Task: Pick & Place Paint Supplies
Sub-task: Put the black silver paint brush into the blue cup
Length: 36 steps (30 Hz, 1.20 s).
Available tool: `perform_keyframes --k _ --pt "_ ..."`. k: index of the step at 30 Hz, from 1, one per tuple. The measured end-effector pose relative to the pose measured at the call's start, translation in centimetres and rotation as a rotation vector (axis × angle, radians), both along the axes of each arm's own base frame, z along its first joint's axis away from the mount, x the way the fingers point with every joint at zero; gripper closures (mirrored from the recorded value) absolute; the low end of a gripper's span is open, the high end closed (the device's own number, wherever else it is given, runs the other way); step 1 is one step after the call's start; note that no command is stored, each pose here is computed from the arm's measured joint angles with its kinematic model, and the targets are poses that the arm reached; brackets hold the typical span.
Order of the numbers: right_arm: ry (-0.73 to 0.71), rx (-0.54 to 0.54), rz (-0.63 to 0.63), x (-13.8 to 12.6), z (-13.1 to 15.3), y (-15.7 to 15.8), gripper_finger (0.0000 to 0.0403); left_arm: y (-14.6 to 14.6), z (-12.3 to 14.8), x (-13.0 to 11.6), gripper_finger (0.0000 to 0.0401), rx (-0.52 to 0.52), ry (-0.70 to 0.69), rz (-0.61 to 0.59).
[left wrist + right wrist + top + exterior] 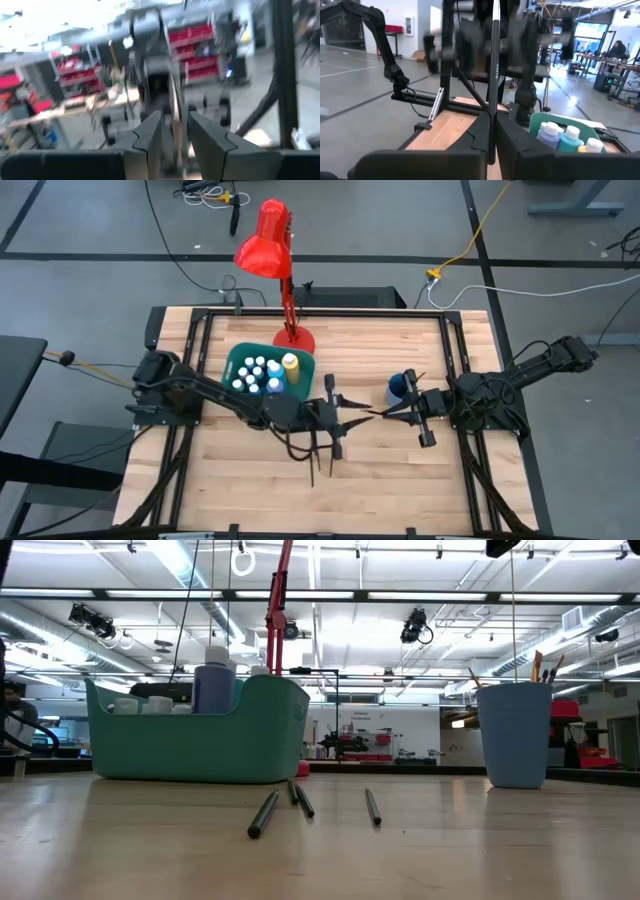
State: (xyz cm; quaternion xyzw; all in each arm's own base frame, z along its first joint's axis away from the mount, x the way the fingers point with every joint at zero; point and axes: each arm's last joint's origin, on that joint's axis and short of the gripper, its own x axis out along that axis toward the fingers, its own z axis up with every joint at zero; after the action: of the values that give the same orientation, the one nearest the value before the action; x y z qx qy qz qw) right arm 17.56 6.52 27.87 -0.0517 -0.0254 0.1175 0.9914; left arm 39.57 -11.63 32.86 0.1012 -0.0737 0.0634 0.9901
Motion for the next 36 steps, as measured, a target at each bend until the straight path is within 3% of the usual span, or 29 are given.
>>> perform_keyframes --k 11,17,20,28,36 --pt "-0.007 -0.029 -0.002 0.1 -0.1 0.0 0.0382 0.1 0.7 -0.1 0.0295 0.041 -0.057 -0.009" --pt "-0.016 -0.037 -0.003 0.2 0.0 0.1 0.0382 0.1 0.8 -0.2 0.0345 0.067 -0.057 -0.004" --pt "-0.016 -0.041 -0.003 0.2 0.0 0.1 0.0377 0.0 0.7 -0.1 0.0379 0.05 -0.054 -0.014" --pt "0.014 -0.038 -0.006 0.2 -0.3 0.1 0.033 0.1 -0.1 0.0 0.0366 -0.022 0.019 0.011" --pt "0.029 -0.015 -0.006 0.9 -0.7 0.3 0.0305 0.7 -0.8 0.2 0.0379 -0.081 0.081 0.038"
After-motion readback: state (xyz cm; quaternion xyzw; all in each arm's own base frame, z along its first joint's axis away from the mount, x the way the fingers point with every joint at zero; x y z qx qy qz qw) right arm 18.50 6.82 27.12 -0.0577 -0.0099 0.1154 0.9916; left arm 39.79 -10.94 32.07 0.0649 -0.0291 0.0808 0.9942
